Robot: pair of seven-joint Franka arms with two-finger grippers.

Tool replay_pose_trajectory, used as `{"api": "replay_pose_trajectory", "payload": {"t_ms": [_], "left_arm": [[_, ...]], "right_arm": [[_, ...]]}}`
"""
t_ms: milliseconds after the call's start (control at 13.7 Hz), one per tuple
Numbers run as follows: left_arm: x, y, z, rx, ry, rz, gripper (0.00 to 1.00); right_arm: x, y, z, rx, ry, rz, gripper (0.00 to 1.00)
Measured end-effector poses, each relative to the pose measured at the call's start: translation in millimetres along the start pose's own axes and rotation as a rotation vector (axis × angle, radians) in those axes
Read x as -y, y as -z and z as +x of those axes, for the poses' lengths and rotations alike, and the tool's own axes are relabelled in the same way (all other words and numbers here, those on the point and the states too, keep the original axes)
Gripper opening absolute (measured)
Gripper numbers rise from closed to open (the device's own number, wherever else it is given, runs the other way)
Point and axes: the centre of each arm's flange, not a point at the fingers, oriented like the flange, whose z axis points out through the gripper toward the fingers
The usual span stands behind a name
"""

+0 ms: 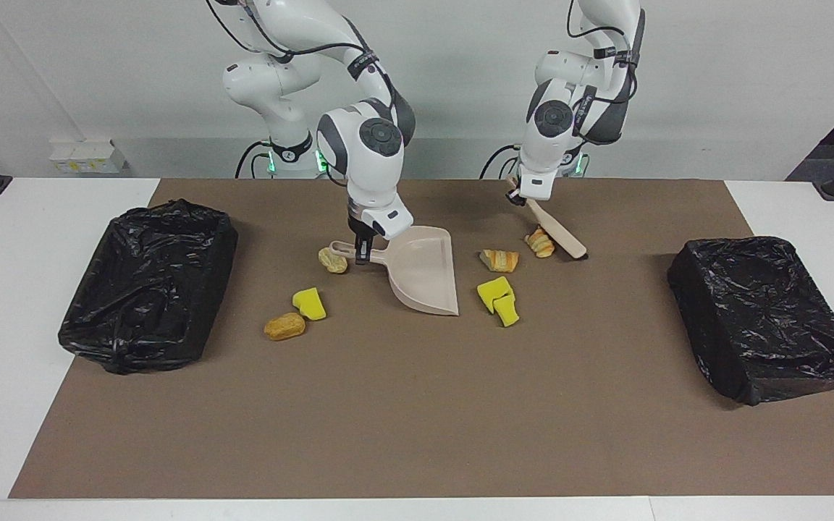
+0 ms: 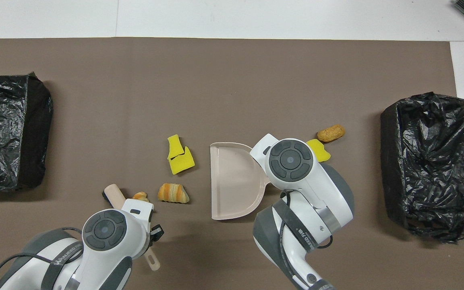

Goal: Sweep and dump trash in bin
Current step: 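Sweep the scraps toward the dustpan with the left gripper's brush, then brush the sponges and bread into the dustpan held by the right gripper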

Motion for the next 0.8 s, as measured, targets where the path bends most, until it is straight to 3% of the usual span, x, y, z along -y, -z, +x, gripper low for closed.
{"api": "replay_pose_trajectory", "payload": {"t_ms": [219, 366, 585, 804], "left_arm": [[-41, 18, 16, -0.03, -0.095, -0.086, 0.26], [-61, 20, 7, -0.049, -0.212, -0.129, 0.26], [-83, 20, -34, -0.06, -0.356, -0.142, 0.26], [-109, 36, -78, -0.064, -0.428, -0.208, 0.26]], "right_arm": [[0, 0, 0, 0.0, 0.0, 0.0, 0.33], [0, 0, 0, 0.0, 0.0, 0.0, 0.33], [0, 0, 0, 0.0, 0.0, 0.0, 0.33], [0, 0, 0, 0.0, -0.001, 0.0, 0.33]]}}
